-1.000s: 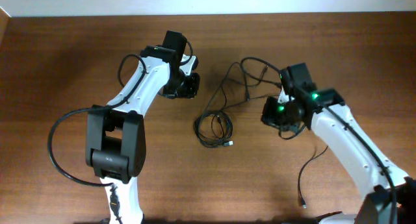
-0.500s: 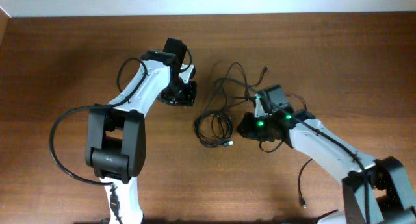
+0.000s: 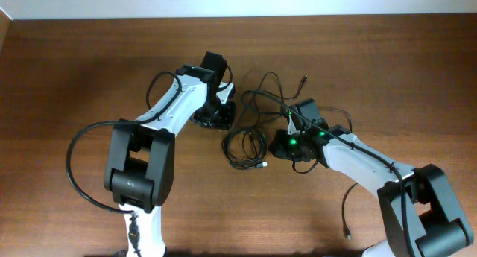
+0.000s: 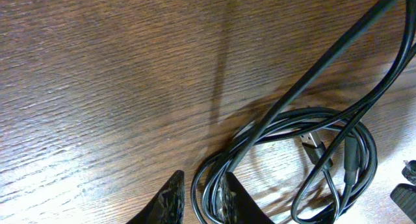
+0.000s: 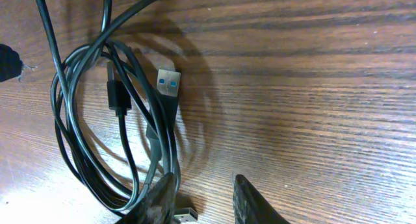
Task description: Untangle cables
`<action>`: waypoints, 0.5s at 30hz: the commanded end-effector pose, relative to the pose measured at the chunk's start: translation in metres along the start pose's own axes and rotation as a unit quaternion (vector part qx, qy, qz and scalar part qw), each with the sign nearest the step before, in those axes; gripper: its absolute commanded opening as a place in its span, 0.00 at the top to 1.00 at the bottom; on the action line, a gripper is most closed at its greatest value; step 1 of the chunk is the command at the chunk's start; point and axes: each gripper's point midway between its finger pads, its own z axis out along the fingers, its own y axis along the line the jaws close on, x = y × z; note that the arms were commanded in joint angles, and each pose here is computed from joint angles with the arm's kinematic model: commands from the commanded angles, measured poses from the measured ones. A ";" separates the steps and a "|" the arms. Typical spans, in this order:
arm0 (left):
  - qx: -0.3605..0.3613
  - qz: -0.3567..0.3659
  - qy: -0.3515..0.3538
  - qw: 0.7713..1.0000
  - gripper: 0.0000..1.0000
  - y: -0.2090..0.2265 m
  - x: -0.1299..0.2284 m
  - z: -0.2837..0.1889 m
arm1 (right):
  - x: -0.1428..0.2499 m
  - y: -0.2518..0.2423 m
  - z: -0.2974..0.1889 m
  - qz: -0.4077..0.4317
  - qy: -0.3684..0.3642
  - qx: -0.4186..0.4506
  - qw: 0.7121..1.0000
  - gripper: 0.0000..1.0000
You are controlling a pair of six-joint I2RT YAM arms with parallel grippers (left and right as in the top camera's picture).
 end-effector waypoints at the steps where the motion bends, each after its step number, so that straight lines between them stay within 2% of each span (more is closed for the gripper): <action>1: -0.009 0.005 0.008 1.000 0.81 0.002 0.009 0.002 | 0.001 -0.003 0.003 0.002 0.000 0.006 1.000 0.71; 11: -0.009 0.002 0.018 1.000 0.77 0.006 0.020 0.015 | 0.006 0.006 0.005 0.001 0.004 0.002 1.000 0.71; 12: -0.009 0.001 0.021 1.000 0.75 0.006 0.021 0.015 | 0.008 0.009 0.006 -0.004 0.004 0.001 1.000 0.71; 15: -0.009 0.010 0.025 1.000 0.79 0.008 0.021 0.011 | 0.009 0.010 0.008 -0.010 0.002 0.004 1.000 0.71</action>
